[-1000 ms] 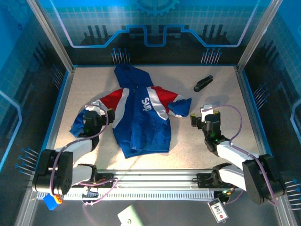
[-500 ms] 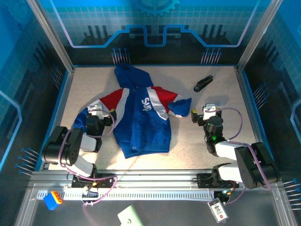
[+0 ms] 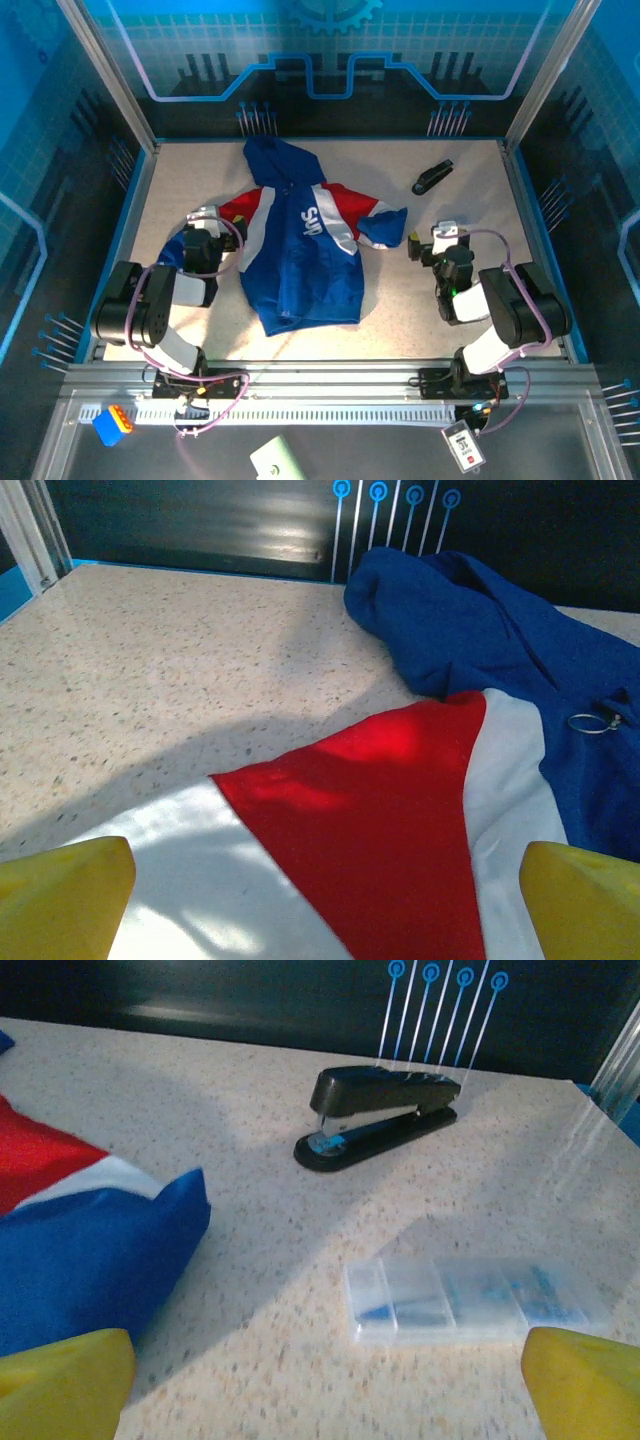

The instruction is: Zip up the jacket

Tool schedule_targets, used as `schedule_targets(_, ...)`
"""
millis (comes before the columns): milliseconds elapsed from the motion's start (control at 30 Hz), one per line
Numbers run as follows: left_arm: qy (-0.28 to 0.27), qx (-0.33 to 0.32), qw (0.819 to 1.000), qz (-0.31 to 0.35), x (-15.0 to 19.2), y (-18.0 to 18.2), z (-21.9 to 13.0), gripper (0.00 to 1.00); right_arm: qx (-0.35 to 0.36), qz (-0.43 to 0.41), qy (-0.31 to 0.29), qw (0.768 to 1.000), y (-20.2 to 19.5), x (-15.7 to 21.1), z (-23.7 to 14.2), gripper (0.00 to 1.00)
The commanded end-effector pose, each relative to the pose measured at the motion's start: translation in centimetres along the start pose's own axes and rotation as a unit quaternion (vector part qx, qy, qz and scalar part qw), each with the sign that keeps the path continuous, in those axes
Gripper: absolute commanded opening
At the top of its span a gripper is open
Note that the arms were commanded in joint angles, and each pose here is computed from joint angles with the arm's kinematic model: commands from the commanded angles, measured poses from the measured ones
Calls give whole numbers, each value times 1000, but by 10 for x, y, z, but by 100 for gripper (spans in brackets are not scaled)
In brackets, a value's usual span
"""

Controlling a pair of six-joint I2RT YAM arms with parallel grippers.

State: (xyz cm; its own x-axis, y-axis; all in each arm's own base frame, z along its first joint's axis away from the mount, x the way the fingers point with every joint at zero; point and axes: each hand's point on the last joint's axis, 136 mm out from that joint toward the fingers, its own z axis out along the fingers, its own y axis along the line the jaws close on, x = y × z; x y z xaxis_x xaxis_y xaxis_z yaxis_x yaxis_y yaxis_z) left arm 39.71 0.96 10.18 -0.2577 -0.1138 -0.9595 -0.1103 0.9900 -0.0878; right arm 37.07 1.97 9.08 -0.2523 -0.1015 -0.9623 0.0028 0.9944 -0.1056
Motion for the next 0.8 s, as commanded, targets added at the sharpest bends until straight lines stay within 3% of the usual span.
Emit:
schedule_targets(0,25,11,1000,9,5,-3,1,99,-25,20,25,999,-4,-14,22,100)
schedule_targets(67,27,13,1000,10,6,-4,1,99,-58,11,35,998,6,-15,26,100)
schedule_targets(767,28,16,999,11,6,-4,2,99,-64,0,35,997,12,-15,25,100)
